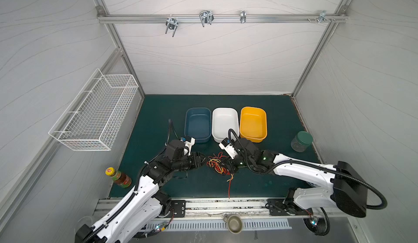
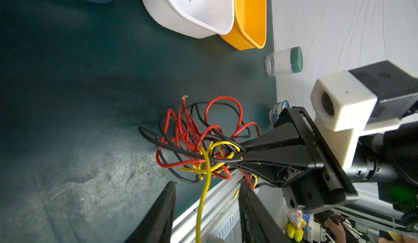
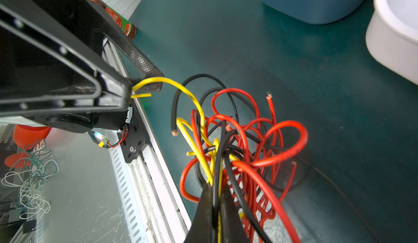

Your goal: Untangle the cables

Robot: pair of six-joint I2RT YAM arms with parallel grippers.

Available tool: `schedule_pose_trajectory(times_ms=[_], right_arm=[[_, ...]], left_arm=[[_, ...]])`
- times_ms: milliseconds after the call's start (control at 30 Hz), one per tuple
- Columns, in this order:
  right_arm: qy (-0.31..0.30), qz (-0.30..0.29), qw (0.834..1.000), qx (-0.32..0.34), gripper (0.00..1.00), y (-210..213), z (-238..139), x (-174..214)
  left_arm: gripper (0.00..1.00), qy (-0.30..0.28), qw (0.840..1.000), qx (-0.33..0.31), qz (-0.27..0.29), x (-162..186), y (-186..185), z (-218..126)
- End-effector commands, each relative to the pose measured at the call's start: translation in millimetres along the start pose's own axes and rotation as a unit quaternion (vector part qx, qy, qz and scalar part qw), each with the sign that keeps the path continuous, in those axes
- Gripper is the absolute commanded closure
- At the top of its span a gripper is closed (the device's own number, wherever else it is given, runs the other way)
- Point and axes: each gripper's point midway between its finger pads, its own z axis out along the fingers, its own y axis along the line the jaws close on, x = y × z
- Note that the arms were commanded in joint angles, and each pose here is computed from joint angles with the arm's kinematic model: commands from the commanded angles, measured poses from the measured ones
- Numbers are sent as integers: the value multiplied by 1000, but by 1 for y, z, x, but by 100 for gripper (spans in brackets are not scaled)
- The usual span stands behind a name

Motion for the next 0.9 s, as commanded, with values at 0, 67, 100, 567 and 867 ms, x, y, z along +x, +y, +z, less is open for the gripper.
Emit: schedule_pose_trajectory(times_ms=[0,67,100,567,867], right_arm=[[-15,-2,1000,-15,100,6,-5,-8],[-14,0,1000,-15,100,6,-5,-8],[-14,2,1000,-15,100,6,-5,-8],[-13,7,1000,-17,100,5,-6,-9],[-5,17,1000,5,97,-10,-5,3]], left_arm=[[60,-10,1000,-3,15,-3,-2,-3],[67,-9,1000,0,16,-3,-3,-2],[68,-6,1000,0,15,-2,-3,-2],[96,0,1000,-7,21,0,-3,0],[100,-21,999,-39,12,-11,-4,-12]])
